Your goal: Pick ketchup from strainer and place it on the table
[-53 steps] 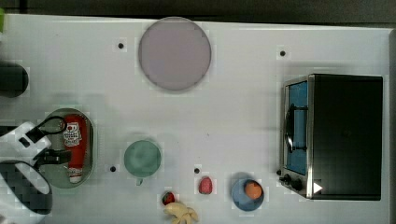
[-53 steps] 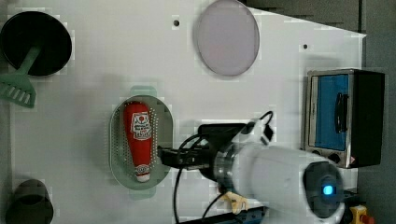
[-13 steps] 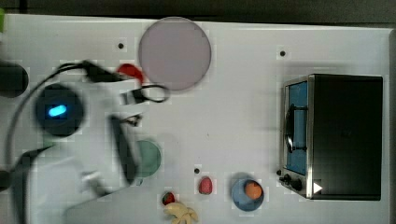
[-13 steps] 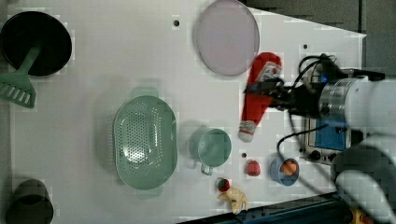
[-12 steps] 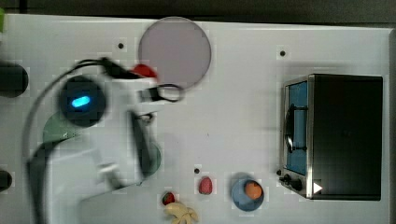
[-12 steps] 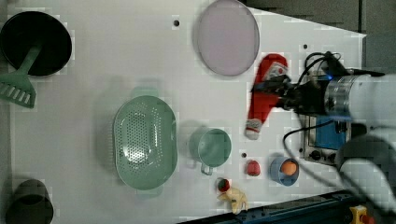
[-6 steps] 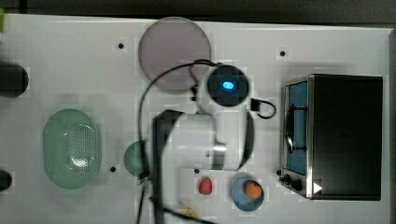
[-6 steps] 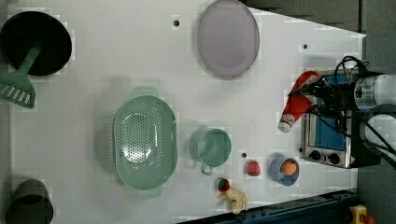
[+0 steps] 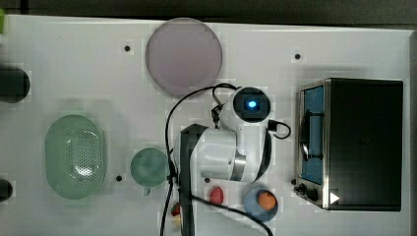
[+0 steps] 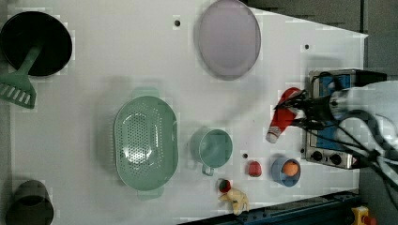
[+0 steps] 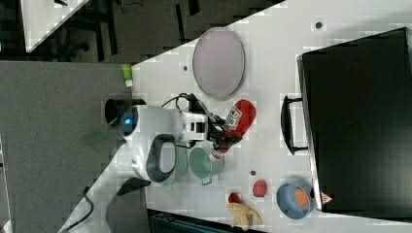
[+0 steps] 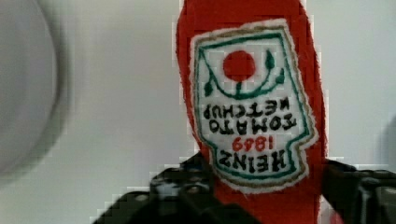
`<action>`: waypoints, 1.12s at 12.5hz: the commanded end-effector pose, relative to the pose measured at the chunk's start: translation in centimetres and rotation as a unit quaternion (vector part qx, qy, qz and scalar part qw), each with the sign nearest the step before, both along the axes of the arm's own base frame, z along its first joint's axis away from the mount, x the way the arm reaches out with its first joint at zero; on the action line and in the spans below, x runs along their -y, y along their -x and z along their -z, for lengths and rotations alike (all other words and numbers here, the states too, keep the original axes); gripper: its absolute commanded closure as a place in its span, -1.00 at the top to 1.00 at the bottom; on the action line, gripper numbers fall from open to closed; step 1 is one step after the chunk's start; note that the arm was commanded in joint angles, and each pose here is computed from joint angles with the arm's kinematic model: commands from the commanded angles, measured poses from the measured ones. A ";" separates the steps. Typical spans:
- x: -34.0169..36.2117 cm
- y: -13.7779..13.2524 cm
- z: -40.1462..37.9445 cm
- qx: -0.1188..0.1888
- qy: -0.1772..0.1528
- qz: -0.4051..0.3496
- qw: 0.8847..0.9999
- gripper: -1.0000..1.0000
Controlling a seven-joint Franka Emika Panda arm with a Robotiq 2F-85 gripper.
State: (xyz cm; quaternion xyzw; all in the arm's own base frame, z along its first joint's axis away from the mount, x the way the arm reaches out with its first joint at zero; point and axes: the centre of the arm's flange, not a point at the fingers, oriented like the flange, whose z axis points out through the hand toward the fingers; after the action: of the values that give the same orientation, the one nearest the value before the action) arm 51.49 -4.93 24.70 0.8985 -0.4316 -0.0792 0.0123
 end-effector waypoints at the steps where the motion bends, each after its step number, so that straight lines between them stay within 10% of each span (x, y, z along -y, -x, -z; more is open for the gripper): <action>1: -2.2 0.1 2.0 0.010 -0.005 -0.036 0.999 1.00; 11: -5.0 -5.2 -24.5 0.100 0.013 -0.045 0.994 1.00; 14: -5.5 -5.0 -29.5 0.076 0.011 -0.050 0.996 1.00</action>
State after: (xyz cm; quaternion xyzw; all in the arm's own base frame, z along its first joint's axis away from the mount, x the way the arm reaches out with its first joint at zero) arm 56.28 0.17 55.86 0.9228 -0.3843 0.0228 -0.0134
